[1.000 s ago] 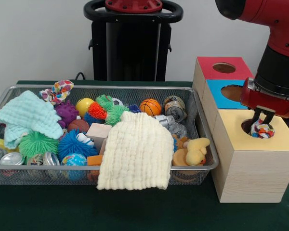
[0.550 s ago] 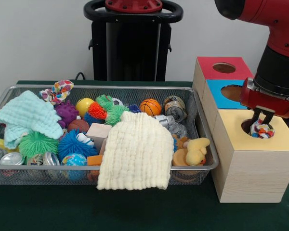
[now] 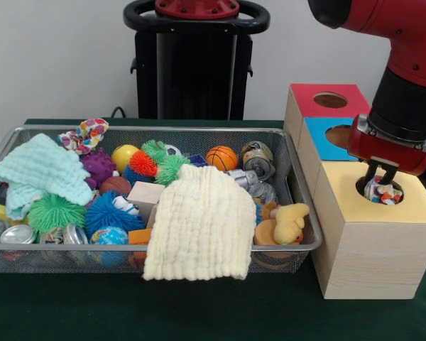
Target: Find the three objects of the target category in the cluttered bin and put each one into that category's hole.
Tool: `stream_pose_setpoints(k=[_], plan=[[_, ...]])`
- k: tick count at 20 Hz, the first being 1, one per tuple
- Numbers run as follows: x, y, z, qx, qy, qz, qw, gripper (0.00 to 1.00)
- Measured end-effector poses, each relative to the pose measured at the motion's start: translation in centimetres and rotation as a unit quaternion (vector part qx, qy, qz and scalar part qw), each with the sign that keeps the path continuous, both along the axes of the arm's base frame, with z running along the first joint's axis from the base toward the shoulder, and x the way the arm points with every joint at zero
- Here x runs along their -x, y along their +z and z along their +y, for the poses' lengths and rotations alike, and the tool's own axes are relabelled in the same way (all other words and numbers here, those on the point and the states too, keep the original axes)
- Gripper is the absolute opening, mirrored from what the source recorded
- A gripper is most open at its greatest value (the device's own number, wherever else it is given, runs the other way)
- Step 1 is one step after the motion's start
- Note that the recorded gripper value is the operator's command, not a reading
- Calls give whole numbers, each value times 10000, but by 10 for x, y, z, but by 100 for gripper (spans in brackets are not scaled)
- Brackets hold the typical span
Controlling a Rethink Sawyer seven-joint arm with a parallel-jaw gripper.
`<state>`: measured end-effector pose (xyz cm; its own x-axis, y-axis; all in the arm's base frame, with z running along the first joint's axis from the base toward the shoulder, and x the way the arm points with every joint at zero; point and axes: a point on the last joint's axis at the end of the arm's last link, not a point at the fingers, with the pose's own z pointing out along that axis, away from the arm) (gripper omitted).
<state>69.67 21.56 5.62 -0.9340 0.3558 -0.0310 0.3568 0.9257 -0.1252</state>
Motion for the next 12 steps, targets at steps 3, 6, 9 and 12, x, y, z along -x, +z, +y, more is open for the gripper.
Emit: stream_pose_setpoints(k=[3,6,9,12], plan=[[0,0,1,-7,-1,35,10000,0],[-1,1,1,-13,4,52,10000,0],[-2,2,2,-18,12,52,10000,0],[-3,3,4,-29,20,85,10000,0]])
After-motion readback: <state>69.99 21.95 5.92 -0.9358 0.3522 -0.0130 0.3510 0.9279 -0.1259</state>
